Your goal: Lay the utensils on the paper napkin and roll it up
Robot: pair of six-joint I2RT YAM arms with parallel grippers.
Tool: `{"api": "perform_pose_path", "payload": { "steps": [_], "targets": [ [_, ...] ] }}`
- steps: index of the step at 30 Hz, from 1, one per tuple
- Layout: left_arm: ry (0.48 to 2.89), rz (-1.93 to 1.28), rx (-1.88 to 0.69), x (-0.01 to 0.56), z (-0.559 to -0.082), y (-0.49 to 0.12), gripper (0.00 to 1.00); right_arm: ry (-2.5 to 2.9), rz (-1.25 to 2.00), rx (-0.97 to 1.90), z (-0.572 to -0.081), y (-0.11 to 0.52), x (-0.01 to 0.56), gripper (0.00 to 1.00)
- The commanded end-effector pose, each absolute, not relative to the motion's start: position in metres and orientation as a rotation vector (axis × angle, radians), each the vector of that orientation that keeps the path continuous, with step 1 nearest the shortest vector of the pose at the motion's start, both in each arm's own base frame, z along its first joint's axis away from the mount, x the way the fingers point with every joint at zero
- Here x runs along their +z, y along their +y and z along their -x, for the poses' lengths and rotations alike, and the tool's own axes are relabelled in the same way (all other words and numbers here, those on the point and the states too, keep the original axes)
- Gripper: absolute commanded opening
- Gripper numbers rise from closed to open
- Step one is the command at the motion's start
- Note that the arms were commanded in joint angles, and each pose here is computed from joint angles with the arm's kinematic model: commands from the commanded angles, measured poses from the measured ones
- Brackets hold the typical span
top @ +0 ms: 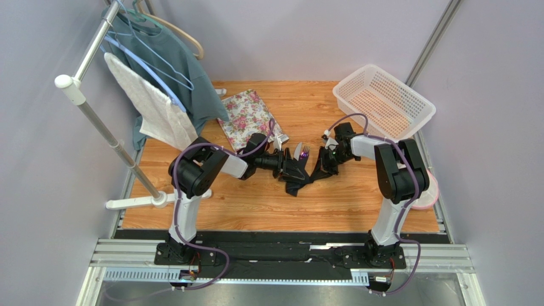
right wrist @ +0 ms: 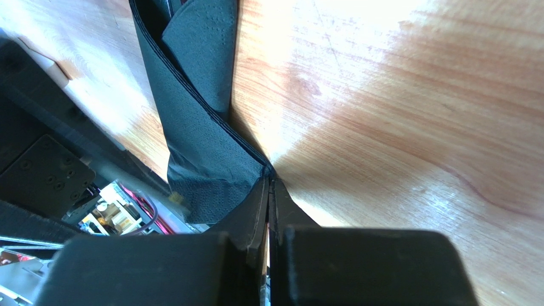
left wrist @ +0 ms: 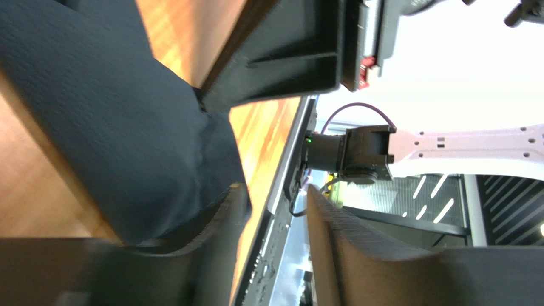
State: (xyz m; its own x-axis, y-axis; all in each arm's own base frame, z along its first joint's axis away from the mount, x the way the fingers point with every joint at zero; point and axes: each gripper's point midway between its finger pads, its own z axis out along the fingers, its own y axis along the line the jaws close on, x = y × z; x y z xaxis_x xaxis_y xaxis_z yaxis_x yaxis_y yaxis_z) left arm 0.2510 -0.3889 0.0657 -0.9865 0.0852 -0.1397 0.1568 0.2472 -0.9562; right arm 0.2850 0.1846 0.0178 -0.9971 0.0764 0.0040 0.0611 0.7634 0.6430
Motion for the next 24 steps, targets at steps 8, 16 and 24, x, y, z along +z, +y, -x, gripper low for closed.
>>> {"api": "perform_pose_path", "payload": {
  "steps": [8, 16, 24],
  "targets": [
    [2.496, -0.326, -1.808, 0.068, -0.233, -0.374, 0.24, 2.904, -0.061, 0.981, -0.288, 0.177, 0.014, 0.0],
    [2.663, -0.334, -1.687, 0.021, -0.22, -0.358, 0.13, 2.9, -0.06, 0.97, -0.291, 0.176, 0.014, 0.0],
    [2.785, -0.319, -1.57, -0.01, -0.219, -0.35, 0.08, 2.852, -0.024, 1.035, -0.3, 0.184, 0.032, 0.09]
  ]
}}
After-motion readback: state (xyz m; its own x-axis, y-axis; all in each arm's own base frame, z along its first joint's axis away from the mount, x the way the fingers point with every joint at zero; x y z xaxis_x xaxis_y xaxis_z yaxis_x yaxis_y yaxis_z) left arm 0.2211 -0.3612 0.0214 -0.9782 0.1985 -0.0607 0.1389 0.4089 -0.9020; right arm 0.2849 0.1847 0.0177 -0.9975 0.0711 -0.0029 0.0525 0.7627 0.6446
